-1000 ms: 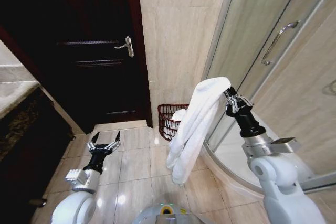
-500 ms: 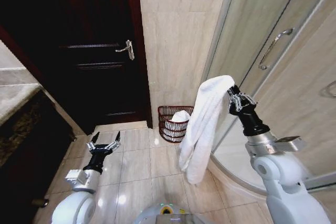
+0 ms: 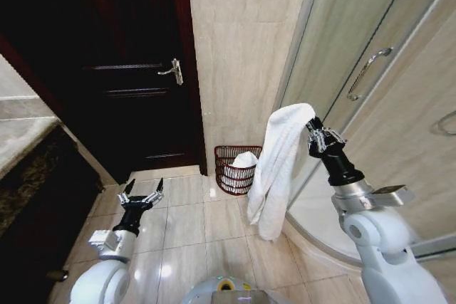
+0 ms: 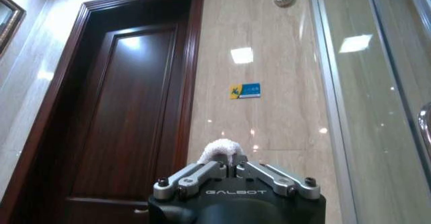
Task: Discard the used towel into the hamper.
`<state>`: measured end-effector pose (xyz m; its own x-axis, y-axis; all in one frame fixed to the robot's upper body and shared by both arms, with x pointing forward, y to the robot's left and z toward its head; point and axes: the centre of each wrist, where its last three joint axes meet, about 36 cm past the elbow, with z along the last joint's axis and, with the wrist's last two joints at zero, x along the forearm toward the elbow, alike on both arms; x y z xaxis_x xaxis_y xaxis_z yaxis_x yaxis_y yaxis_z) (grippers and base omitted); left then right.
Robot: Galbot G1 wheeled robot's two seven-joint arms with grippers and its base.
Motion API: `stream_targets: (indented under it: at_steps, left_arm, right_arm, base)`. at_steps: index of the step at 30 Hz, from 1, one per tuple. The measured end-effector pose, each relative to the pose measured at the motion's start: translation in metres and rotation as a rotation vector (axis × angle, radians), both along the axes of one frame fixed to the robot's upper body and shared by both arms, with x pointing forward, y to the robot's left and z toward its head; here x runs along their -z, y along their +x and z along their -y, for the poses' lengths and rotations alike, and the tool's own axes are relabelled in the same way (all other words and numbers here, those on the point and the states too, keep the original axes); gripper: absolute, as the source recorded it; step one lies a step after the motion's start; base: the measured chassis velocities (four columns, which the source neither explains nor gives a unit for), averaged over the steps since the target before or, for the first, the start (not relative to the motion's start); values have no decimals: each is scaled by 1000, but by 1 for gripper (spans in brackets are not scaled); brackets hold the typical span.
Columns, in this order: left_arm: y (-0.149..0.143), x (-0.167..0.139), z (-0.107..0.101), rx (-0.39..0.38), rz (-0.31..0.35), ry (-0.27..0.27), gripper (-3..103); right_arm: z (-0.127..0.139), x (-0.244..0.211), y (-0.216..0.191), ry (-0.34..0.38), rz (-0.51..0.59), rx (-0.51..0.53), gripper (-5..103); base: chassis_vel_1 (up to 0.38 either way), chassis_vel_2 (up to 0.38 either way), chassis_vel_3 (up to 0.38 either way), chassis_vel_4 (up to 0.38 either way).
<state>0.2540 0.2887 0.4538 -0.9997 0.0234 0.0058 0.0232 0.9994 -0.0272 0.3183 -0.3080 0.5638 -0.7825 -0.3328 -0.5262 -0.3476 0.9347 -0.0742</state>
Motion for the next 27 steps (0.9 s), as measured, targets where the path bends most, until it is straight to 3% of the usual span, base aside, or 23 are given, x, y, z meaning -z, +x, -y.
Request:
stream_targets:
  at_steps: [27]
  left_arm:
    - [0,0,0,0,0,0,98]
  right_arm:
    - [-4,7,-1,28,-23,24,3]
  base:
    - [0,0,0,0]
